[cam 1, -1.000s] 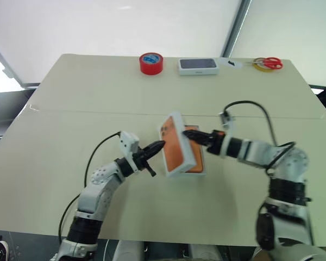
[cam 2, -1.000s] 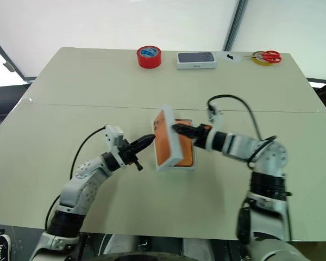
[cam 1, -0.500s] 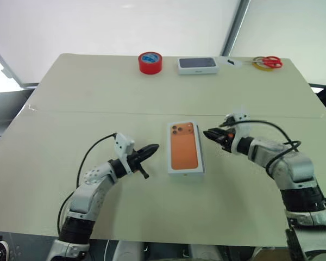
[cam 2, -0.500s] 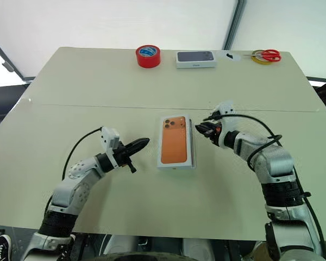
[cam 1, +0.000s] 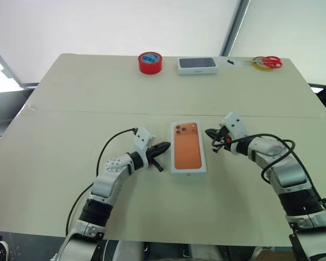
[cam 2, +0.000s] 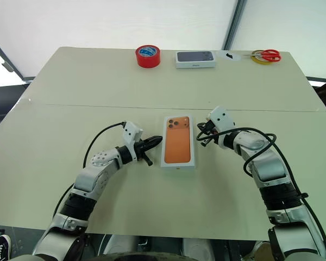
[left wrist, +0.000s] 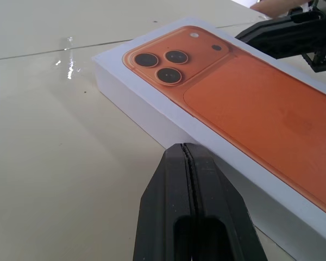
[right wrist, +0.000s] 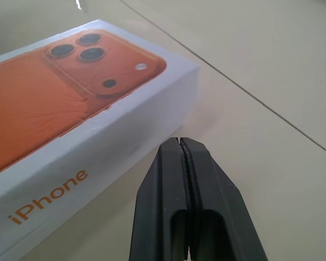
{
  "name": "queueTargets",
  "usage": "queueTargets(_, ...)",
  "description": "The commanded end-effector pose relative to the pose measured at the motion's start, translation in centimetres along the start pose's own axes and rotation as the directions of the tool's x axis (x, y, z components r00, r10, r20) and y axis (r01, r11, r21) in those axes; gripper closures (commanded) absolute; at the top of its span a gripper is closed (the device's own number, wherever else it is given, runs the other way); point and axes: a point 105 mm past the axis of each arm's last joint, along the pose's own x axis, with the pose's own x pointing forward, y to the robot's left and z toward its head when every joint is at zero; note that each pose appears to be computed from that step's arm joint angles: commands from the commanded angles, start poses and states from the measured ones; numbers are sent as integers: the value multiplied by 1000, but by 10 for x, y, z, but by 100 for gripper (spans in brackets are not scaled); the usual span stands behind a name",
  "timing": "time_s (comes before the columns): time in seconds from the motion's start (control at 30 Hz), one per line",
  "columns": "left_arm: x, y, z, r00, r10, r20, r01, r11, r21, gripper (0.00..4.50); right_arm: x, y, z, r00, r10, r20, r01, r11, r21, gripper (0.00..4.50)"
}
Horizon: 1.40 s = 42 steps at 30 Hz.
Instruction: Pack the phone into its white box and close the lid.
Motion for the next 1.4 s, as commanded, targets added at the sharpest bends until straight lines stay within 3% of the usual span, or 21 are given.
queueTargets(0.03,3,-11,23,997,-45,65,43,998,41,450,-6,0,10,1000,2,29,0,998,-68,446)
queueTargets(0.2,0,-11,25,995,-43,85,40,999,37,450,-8,-1,2,1000,-7,-8,5,990,-138,446)
queueTargets(0.43,-5,-9,12,999,-33,42,30,997,67,450,-9,-7,13,999,-28,15,30,980,-198,446)
queueTargets(0.5,-6,-5,21,996,-12,84,8,999,52,450,-11,-15,24,996,-54,76,64,989,-133,446)
queueTargets(0.6,0,1,59,975,16,221,-16,1000,-4,450,-16,-8,45,979,20,201,-9,999,-54,446)
queueTargets(0.7,17,1,72,973,5,232,-11,1000,24,450,-15,13,36,976,140,169,-127,988,-82,446)
queueTargets(0.77,32,2,64,984,1,176,-11,998,57,450,-16,33,16,968,242,73,-228,961,-157,446)
queueTargets(0.83,46,5,39,999,11,49,-16,995,102,450,-19,51,-12,947,313,-65,-320,922,-218,446)
queueTargets(0.9,51,8,13,997,17,-77,-2,982,188,450,-20,60,-26,934,336,-121,-357,898,-259,446)
queueTargets(0.97,49,2,-4,988,-44,-151,71,982,174,450,-21,68,-26,924,367,-110,-383,888,-254,446)
queueTargets(1.07,45,3,2,992,-54,-110,67,991,117,450,-16,61,-16,947,317,-59,-321,916,-240,446)
queueTargets(1.1,41,5,7,994,-61,-87,68,994,81,424,-17,59,-13,942,332,-42,-334,923,-189,449)
queueTargets(1.2,25,13,27,998,-70,-2,70,996,52,320,-19,49,0,946,321,36,-316,944,-94,363)
queueTargets(1.23,15,20,36,999,-46,27,43,994,103,282,-20,43,5,952,299,61,-294,953,-72,325)
queueTargets(1.37,-34,52,57,996,59,65,-72,972,223,68,-35,25,17,949,289,130,-285,957,-46,111)
queueTargets(1.4,-51,61,57,995,96,36,-101,972,214,66,-40,19,19,950,283,136,-278,959,-53,59)
